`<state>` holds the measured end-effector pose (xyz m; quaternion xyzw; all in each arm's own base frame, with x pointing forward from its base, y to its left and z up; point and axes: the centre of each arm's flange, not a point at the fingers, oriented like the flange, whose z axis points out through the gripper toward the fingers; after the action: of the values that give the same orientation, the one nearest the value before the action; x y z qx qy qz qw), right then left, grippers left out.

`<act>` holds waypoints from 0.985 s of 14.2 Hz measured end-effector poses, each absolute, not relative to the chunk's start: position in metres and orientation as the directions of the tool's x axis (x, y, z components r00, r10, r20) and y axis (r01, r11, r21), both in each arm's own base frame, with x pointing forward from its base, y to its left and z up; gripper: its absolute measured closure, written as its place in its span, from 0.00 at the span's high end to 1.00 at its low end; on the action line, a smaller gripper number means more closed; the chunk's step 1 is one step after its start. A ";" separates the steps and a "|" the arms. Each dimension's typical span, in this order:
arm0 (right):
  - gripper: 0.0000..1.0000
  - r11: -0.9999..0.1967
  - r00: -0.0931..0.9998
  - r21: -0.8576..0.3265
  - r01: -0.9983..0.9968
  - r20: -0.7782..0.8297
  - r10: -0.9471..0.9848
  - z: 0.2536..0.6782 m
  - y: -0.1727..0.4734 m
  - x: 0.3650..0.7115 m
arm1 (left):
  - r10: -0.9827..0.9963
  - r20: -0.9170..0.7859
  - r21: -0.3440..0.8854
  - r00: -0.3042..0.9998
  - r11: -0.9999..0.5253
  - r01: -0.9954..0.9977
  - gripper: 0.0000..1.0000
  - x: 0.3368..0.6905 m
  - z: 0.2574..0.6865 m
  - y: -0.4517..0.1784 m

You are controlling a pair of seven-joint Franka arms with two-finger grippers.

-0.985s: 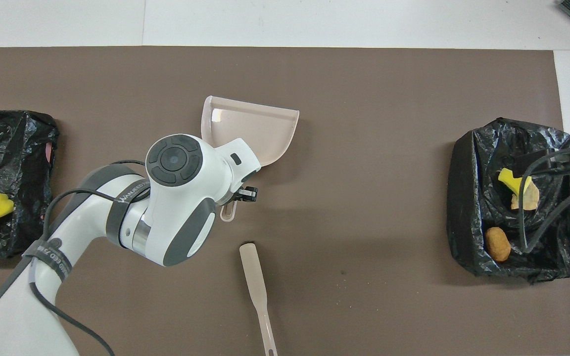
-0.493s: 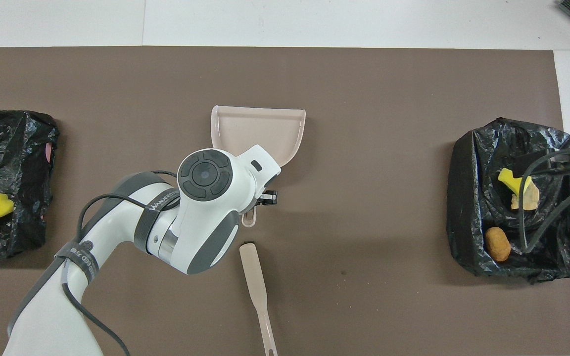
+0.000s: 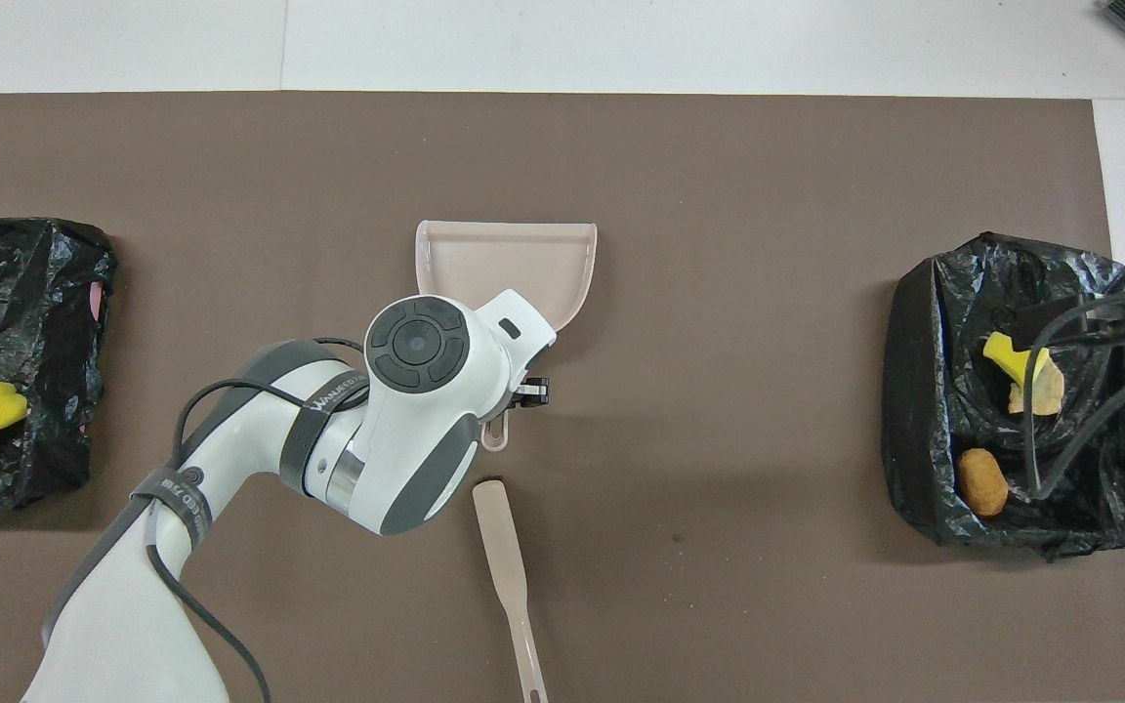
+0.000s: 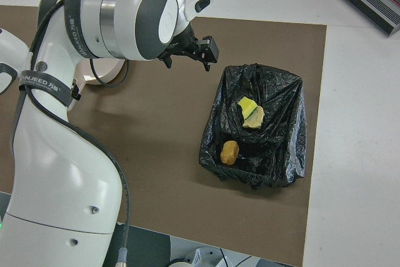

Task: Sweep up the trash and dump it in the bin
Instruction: 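Set the dustpan down at the table center with the left gripper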

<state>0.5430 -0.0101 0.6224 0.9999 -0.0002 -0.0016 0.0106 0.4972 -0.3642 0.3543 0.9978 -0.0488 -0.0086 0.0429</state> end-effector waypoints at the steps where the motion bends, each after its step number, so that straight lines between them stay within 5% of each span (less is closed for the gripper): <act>1: 1.00 -1.000 1.000 0.021 0.000 -0.003 -0.001 0.622 -0.010 0.543 | -0.097 -0.013 0.087 0.995 -0.992 -0.096 0.31 0.497 0.352 -0.366; 5: 1.00 -1.000 1.000 0.021 0.000 -0.003 -0.001 0.622 -0.010 0.543 | -0.092 -0.010 0.089 0.996 -0.992 -0.091 0.32 0.497 0.353 -0.366; 7: 1.00 -1.000 1.000 0.021 0.000 -0.003 -0.001 0.622 -0.010 0.543 | -0.085 -0.005 0.091 0.996 -0.992 -0.085 0.48 0.499 0.353 -0.365; 11: 1.00 -1.000 1.000 0.021 0.000 -0.003 -0.001 0.622 -0.010 0.543 | -0.067 0.000 0.090 0.998 -0.994 -0.067 0.95 0.504 0.356 -0.358; 14: 1.00 -1.000 1.000 0.021 0.000 -0.003 -0.001 0.622 -0.010 0.543 | -0.019 -0.002 0.083 1.000 -0.996 -0.019 1.00 0.520 0.371 -0.333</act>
<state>0.5430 -0.0101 0.6224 0.9999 -0.0002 -0.0016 0.0106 0.5203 -0.3332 0.3714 0.9991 -0.0095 -0.0015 0.0415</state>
